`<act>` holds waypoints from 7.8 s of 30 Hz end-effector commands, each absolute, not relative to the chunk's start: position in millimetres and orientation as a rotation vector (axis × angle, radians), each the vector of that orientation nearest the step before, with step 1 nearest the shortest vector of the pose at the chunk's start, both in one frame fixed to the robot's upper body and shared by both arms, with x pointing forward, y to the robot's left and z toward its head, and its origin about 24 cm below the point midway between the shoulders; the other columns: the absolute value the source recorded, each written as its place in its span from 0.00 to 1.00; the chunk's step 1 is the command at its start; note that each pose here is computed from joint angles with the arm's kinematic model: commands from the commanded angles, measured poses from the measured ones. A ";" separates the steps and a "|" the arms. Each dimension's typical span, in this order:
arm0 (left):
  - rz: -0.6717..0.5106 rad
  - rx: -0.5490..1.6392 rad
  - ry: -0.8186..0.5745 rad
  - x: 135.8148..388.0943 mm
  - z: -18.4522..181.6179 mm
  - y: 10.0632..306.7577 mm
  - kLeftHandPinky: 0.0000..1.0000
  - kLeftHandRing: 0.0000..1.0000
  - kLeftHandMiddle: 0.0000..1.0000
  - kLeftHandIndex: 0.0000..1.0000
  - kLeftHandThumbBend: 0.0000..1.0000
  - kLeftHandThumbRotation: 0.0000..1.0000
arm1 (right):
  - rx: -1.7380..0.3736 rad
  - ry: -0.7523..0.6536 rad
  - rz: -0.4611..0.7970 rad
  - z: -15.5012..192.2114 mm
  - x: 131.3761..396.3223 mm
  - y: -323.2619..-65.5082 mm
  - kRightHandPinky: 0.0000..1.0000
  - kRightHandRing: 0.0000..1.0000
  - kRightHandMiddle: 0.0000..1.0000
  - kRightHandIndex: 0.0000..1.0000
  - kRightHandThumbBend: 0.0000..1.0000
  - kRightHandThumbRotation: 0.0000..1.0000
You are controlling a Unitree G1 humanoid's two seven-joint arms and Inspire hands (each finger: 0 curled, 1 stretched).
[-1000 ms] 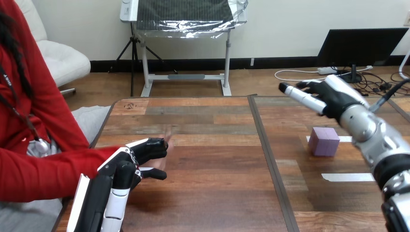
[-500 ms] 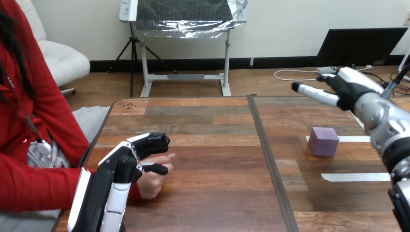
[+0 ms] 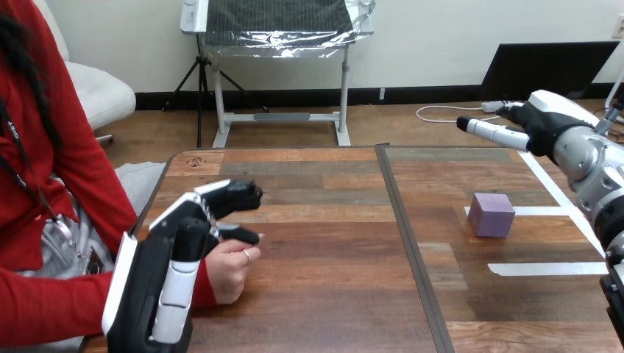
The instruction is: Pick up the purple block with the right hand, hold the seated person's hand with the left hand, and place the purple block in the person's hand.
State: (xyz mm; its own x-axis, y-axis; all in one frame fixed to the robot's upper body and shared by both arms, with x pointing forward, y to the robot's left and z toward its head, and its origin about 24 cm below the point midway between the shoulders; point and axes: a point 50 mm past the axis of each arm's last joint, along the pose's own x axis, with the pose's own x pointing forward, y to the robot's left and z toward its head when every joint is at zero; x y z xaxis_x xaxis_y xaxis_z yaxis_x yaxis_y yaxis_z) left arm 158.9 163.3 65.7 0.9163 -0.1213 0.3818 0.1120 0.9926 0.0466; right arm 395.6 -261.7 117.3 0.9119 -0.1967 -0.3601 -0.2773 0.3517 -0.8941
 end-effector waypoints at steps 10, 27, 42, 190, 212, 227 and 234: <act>-0.122 0.034 -0.488 167.5 83.5 163.2 0.52 0.72 0.71 0.66 0.60 1.00 | -1.229 0.431 0.079 118.7 398.2 -254.6 0.63 0.77 0.78 0.86 0.78 1.00; -0.125 0.021 -0.492 168.3 83.5 162.9 0.50 0.71 0.71 0.66 0.60 1.00 | -1.178 0.479 0.138 92.7 389.6 -251.0 0.69 0.82 0.84 0.86 0.77 1.00; -0.129 0.020 -0.496 167.9 83.1 162.6 0.49 0.71 0.71 0.65 0.61 1.00 | -1.195 0.504 0.187 79.3 384.8 -247.3 0.83 0.89 0.92 0.92 0.76 1.00; -0.119 -0.004 -0.461 163.5 76.7 164.4 0.50 0.72 0.71 0.65 0.63 1.00 | -1.085 0.387 0.139 88.3 387.9 -246.8 0.74 0.83 0.87 0.88 0.81 1.00; -0.120 0.014 -0.474 162.4 76.5 166.2 0.50 0.72 0.71 0.65 0.62 1.00 | -1.125 0.460 0.178 73.6 382.8 -244.1 0.81 0.89 0.91 0.92 0.84 1.00; -0.120 -0.002 -0.456 161.1 76.1 165.5 0.51 0.73 0.71 0.65 0.65 1.00 | -1.124 0.489 0.197 66.7 379.9 -243.1 0.83 0.91 0.92 0.92 0.82 1.00; -0.120 -0.006 -0.456 161.0 75.7 165.5 0.51 0.73 0.71 0.65 0.64 1.00 | -1.170 0.510 0.226 63.0 378.2 -242.7 0.84 0.92 0.93 0.92 0.84 1.00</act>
